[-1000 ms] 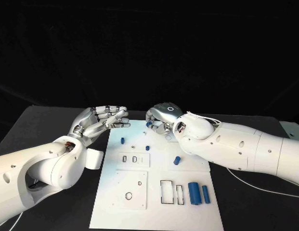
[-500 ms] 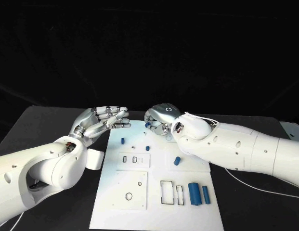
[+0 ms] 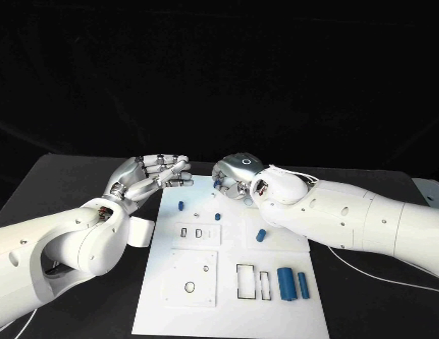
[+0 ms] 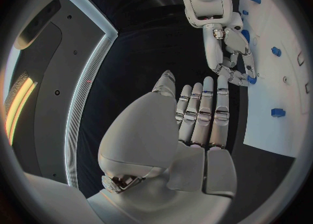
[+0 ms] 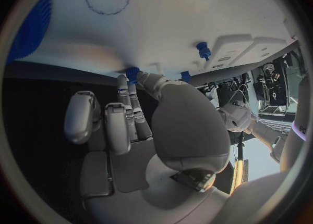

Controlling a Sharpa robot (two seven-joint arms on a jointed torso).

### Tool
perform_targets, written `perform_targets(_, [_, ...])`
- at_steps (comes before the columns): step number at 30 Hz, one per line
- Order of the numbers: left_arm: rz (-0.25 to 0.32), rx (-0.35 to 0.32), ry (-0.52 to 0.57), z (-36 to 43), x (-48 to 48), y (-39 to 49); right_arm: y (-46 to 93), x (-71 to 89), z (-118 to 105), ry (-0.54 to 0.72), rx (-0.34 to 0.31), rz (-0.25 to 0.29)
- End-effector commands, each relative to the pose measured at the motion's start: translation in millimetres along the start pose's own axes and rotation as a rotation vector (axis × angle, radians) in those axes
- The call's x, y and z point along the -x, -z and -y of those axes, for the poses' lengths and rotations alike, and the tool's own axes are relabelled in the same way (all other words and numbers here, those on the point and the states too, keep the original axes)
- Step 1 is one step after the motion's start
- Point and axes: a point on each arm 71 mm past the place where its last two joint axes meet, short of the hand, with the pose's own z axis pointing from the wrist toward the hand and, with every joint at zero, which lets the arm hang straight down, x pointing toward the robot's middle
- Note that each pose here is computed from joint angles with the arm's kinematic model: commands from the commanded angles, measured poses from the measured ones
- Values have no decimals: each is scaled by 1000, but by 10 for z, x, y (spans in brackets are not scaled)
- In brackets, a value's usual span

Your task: Assemble the parts on the task board

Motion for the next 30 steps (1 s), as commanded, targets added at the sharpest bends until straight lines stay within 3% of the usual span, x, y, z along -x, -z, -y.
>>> perform_targets(1, [-14,-8,9,14,-18,-6,15,-16,19,8,1,-10])
perform_targets(8, [-8,-7,6,14,6,-3,159,55,78,-3,-3,42])
perform_targets(18, [10,-3,-4,16,89,12,630,341,378,-96,-61,88])
perform_targets(23, [15,-1,-6,18,122,22,902,427,635,-227,-159,43])
perform_targets(30, [18,1,-5,11,140,17,1076,387,895,-294,-276,-59])
